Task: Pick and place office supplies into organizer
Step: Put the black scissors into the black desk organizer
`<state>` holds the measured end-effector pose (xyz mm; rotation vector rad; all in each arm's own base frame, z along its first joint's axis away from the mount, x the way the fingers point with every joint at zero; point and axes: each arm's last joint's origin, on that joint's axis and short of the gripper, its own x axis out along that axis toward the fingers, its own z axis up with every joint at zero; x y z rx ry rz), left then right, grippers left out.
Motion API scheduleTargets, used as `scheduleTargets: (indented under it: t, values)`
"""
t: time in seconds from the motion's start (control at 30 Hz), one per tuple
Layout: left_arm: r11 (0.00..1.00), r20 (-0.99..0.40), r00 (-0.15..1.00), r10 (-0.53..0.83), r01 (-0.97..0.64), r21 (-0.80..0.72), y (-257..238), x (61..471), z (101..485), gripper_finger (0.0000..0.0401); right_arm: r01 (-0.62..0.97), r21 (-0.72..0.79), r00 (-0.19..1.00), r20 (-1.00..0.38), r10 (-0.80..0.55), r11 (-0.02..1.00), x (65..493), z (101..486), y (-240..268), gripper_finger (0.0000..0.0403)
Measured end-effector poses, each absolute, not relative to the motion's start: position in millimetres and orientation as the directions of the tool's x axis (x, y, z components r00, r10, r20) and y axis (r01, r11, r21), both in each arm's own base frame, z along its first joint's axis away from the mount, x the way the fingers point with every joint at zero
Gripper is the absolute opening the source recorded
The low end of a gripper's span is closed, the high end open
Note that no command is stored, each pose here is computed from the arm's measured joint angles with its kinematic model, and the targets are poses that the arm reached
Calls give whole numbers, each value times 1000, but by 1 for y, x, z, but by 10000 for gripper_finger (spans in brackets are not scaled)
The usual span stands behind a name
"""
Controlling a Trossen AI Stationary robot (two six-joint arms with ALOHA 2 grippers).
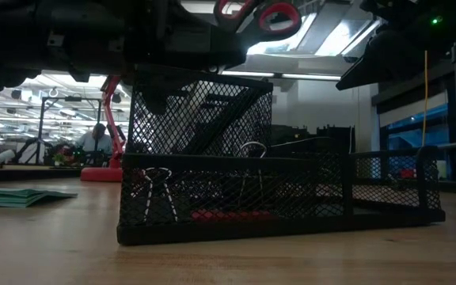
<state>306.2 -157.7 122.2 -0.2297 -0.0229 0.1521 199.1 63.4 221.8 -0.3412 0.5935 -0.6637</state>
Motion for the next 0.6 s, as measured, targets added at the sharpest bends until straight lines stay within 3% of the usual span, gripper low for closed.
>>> scheduleTargets:
  t: [0.6]
  values:
    - [959, -24, 989, 149, -150, -240, -158, 306, 118, 38, 472, -477, 632, -403, -662, 742, 199, 222, 63, 255]
